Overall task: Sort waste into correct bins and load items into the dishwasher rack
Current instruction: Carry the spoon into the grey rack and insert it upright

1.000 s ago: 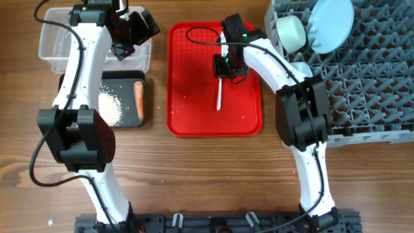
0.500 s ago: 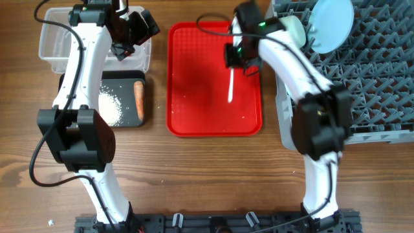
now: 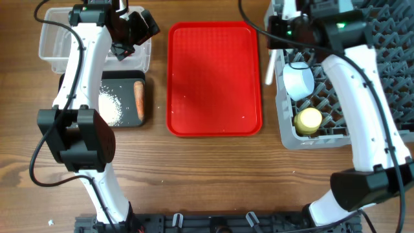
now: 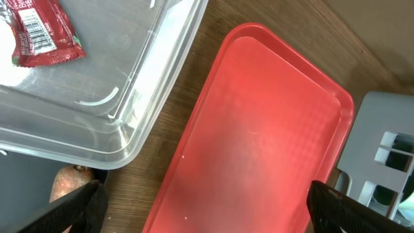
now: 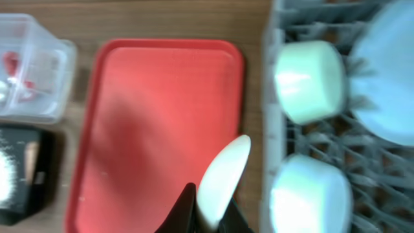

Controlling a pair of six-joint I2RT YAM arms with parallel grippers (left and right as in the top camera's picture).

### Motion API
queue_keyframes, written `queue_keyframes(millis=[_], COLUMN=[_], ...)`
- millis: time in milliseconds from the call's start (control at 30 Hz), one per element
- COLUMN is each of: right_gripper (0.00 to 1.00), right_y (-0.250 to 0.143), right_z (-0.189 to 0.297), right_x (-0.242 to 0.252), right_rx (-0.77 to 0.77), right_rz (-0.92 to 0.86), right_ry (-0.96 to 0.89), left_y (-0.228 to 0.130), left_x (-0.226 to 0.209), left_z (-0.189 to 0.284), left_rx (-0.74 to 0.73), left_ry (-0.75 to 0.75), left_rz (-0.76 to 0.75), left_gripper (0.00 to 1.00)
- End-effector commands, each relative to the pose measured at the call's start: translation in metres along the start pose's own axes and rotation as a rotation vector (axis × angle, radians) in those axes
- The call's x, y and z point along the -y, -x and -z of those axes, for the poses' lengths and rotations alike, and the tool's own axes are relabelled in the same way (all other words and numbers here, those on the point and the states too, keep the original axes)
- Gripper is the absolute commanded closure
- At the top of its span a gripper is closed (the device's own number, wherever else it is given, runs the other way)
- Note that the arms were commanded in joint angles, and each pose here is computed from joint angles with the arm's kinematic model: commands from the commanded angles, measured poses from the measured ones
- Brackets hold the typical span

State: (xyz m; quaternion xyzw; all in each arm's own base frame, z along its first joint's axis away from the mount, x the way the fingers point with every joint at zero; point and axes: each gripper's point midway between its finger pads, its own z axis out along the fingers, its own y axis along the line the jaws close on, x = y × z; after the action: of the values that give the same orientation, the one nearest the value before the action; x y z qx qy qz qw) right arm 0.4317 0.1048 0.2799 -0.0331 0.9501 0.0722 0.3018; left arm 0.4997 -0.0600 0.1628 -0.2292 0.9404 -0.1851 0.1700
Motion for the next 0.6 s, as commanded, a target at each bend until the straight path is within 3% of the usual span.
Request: queue_keyframes(millis=[0,233,367,567], right_gripper=[0.96,0.96,0.96,0.96], right_y=[0.003,-0.008,-0.014,-0.031], right_z=[0.023,0.03,0.032,0.029], right_x=[0.037,0.096,0.115,0.142], right_rx=[0.031,-0.037,-0.079,-0.171], right_rz=[0.038,0.105,0.227,0.271], right_ry=[-0.113,-0.222,-0.244,-0.268], left_y=[0.004,0.004,0.004,0.004], left_x=[0.011,0.011,0.011,0.011], left_z=[0.021,0.021,0.021,0.021], left_rx=[0.033,0.033,0.033,0.033], left_ry=[-0.039,-0.039,-0.039,-0.039], left_rz=[-0.003,-0.003,-0.003,-0.003], left_gripper=[0.0,0.0,0.0,0.0])
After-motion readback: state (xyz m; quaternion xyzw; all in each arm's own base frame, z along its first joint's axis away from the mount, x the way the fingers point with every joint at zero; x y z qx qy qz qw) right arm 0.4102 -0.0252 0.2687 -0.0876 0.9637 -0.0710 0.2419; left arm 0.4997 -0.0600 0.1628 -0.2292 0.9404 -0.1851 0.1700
